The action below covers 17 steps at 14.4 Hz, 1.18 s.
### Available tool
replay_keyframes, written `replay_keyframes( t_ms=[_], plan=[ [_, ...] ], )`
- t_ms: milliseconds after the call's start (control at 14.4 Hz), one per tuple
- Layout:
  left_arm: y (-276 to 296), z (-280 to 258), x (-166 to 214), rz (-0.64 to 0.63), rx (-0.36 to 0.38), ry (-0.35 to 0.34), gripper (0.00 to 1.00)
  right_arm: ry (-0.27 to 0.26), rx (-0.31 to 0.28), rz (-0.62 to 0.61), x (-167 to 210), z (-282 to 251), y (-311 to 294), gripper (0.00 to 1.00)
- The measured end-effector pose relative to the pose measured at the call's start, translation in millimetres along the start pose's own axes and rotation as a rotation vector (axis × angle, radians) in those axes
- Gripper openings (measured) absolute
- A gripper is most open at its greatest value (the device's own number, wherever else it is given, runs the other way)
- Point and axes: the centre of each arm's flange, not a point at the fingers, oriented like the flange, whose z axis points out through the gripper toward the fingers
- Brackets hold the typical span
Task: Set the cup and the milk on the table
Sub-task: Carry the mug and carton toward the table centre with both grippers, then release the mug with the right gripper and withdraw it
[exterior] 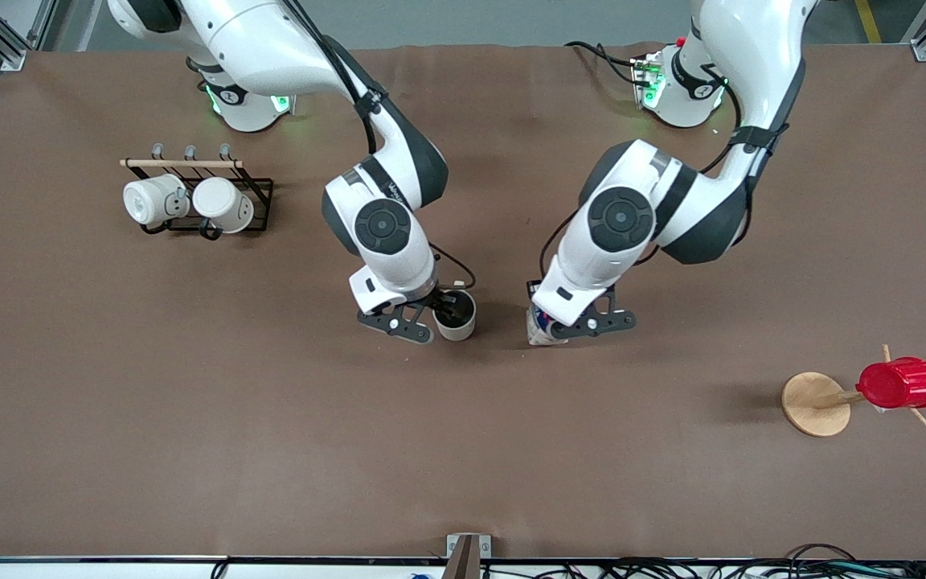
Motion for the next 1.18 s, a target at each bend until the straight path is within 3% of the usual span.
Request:
replay_keyframes(
  t_ms=[278,556,972,1111,1181],
  plan=[
    [28.6,10.7,-16.7,-0.032,-0.001,-0.005,0.39,0.014,-0.020,-0.001,37.3,-77.2,40.8,1.00],
    [54.1,27.1,-25.1,-0.024,-0.005,-0.015,0.39,0.074,-0.062,-0.010,91.5,-152.0,113.6,1.00],
    [64.9,38.7,-24.9,-0.014,-0.011,-0.015,0.39,0.156,-0.030,-0.053,174.3,-242.6,256.3,1.00],
    [69.6,44.7,-28.1,-0.004,-0.008,-0.014,0.51,0.164,-0.036,-0.090,186.0,-266.5,299.0,1.00],
    [71.6,46.9,-28.5,0.000,-0.010,-0.009,0.63,0.154,-0.044,-0.103,189.5,-278.1,324.2,1.00]
  ],
)
